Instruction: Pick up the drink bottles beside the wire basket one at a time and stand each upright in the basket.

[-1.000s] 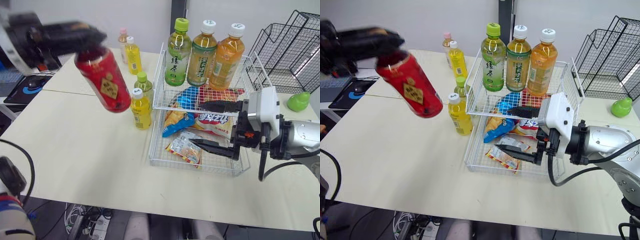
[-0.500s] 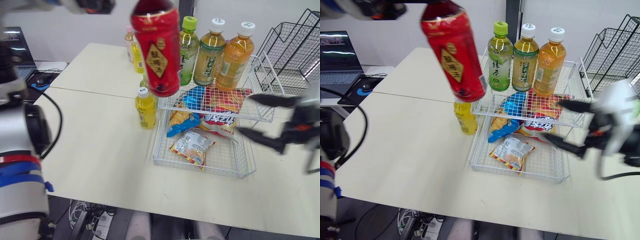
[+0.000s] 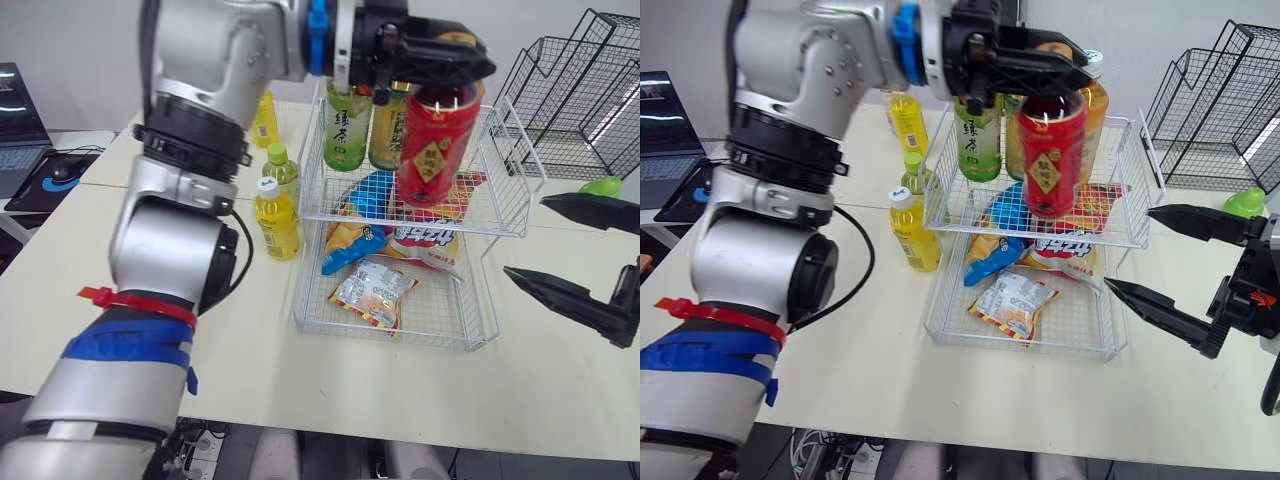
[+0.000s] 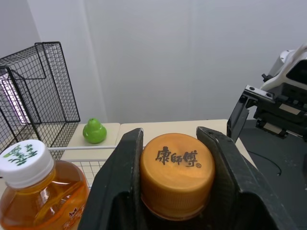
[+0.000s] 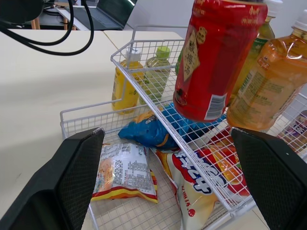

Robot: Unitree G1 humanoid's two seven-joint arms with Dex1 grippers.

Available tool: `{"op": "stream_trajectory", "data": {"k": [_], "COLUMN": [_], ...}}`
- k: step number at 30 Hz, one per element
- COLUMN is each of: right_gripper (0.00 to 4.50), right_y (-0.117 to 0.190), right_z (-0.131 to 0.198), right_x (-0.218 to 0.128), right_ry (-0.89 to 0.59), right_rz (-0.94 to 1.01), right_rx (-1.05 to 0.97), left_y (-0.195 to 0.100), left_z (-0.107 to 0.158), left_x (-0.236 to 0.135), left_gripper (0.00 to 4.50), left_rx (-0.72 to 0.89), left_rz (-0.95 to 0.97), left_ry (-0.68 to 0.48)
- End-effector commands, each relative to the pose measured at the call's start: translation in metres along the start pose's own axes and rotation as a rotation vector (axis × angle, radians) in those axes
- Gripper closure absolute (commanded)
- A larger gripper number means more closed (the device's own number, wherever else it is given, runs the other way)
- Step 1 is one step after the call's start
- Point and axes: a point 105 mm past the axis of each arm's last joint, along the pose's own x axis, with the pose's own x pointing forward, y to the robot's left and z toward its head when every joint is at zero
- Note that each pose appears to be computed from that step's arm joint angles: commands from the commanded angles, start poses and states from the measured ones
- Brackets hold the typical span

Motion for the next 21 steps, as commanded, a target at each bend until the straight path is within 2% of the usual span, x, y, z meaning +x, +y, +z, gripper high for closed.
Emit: {"op": "stream_trajectory", "data": {"k": [1, 6, 13, 15, 16, 21], "right_gripper": [0.00, 0.00, 0.00, 0.00, 0.00, 0.00], "right_y": [-0.001, -0.001, -0.001, -0.001, -0.001, -0.002], "right_z": [0.010, 0.009, 0.007, 0.007, 0.007, 0.006], "right_x": [-0.003, -0.002, -0.001, -0.001, -0.001, -0.001], "right_ry": [-0.026, -0.022, -0.021, -0.020, -0.019, -0.019], "right_rz": [-0.034, -0.037, -0.041, -0.042, -0.043, -0.048], "right_rx": [-0.055, -0.059, -0.059, -0.060, -0.061, -0.062], "left_y": [0.001, 0.005, 0.009, 0.009, 0.010, 0.012], "left_z": [0.006, -0.009, -0.009, -0.009, -0.007, 0.004], "left_x": [0.010, 0.020, 0.022, 0.021, 0.020, 0.007], "left_gripper": [3.13, 3.13, 3.13, 2.40, 2.20, 0.66], "left_rx": [0.052, 0.038, 0.031, 0.026, 0.029, 0.044], "left_rz": [-0.004, -0.004, 0.003, -0.002, -0.004, 0.012], "left_ry": [0.003, 0.050, 0.043, 0.039, 0.035, 0.005]}}
